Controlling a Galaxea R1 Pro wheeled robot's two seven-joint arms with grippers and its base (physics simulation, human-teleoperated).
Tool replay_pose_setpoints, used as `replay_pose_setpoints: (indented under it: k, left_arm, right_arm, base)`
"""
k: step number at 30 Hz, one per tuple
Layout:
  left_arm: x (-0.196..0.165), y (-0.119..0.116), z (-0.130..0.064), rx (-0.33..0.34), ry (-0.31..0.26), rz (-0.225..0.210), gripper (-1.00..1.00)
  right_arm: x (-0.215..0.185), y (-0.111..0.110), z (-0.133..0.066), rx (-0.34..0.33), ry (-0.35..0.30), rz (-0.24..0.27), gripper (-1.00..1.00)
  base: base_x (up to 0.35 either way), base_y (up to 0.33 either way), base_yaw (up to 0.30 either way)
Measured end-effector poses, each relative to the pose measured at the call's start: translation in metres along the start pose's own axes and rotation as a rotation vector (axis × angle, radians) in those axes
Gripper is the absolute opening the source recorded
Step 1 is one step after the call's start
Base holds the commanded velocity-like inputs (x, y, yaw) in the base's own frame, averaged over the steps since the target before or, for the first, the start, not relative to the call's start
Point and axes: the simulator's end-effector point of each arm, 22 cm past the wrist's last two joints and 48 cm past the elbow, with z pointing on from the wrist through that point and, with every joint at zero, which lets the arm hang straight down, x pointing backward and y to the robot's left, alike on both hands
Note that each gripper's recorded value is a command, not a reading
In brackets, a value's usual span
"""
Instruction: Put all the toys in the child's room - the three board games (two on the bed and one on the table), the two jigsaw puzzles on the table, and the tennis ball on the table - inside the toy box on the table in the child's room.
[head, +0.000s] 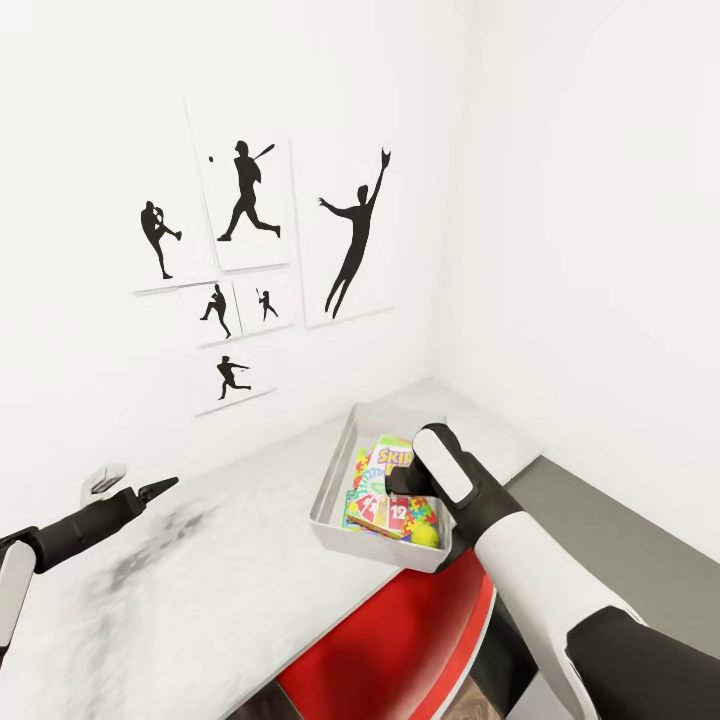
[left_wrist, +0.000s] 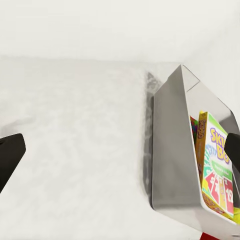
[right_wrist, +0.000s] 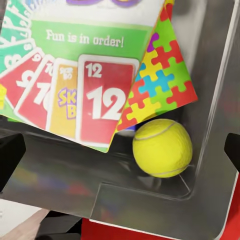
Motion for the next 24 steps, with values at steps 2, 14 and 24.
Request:
replay_pose_setpoints:
  k: [2,14,24]
  left_arm:
    - [0.000,0.000,0.000,0.000,0.000,0.000,1.00]
    - [0.000,0.000,0.000,-0.001,0.001,0.001,1.00]
    - [-0.001,0.001,-0.001,-0.001,0.000,0.000,1.00]
  right_arm:
    - [-0.010,0.005,-0.009,-0.014,-0.034,-0.003,1.00]
    - [-0.090,0.047,-0.122,-0.162,-0.376,-0.034,1.00]
    - [-0.107,0.054,-0.162,-0.202,-0.484,-0.027,1.00]
  base:
    - [0.000,0.000,0.000]
    - [0.000,0.000,0.000]
    - [0.000,0.000,0.000]
